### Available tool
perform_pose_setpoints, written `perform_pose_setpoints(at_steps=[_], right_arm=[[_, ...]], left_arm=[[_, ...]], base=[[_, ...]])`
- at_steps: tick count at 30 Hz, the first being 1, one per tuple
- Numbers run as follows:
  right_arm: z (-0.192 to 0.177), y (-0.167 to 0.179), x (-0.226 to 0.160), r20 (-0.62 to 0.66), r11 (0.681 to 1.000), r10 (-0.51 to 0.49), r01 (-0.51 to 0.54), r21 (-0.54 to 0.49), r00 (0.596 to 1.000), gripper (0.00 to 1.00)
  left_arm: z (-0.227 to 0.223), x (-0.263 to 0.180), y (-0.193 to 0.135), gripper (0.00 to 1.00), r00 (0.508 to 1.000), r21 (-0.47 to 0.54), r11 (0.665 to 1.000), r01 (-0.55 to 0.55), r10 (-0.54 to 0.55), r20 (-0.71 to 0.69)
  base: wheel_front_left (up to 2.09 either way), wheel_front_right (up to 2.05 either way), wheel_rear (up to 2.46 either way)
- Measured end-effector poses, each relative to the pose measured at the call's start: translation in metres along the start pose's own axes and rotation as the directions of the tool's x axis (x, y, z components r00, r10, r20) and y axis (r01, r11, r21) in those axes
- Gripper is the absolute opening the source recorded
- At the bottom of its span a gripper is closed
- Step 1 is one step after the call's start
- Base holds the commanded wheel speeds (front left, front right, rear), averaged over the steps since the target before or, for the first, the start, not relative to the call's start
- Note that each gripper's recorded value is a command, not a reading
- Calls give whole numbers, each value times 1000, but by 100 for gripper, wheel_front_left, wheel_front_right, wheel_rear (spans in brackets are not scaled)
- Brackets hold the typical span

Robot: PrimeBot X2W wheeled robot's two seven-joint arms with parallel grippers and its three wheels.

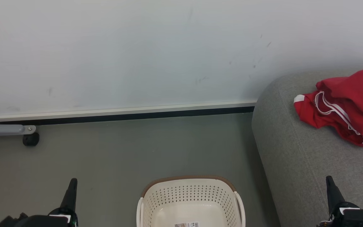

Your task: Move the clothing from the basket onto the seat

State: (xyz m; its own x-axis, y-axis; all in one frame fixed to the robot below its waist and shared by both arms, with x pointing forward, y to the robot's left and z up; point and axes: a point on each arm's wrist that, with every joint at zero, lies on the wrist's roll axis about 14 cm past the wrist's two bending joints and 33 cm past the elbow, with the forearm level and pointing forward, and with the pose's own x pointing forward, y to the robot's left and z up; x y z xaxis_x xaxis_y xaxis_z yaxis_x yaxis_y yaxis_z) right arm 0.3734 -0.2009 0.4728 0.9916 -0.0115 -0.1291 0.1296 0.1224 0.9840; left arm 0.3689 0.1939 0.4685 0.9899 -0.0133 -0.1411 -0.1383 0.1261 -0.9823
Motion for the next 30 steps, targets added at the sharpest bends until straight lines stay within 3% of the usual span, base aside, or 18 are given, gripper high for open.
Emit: perform_pose_setpoints(at_steps=[10, 30], right_arm=[[5, 5, 4, 12, 992, 30, -32, 124, 999, 0], [6, 9, 6, 14, 991, 43, -44, 126, 999, 0]], left_arm=[[-1, 8, -10, 0, 999, -113, 993, 44, -44, -3], [-1, 8, -11, 0, 999, -126, 991, 50, -50, 0]], base=[[0, 0, 0], [0, 0, 0]])
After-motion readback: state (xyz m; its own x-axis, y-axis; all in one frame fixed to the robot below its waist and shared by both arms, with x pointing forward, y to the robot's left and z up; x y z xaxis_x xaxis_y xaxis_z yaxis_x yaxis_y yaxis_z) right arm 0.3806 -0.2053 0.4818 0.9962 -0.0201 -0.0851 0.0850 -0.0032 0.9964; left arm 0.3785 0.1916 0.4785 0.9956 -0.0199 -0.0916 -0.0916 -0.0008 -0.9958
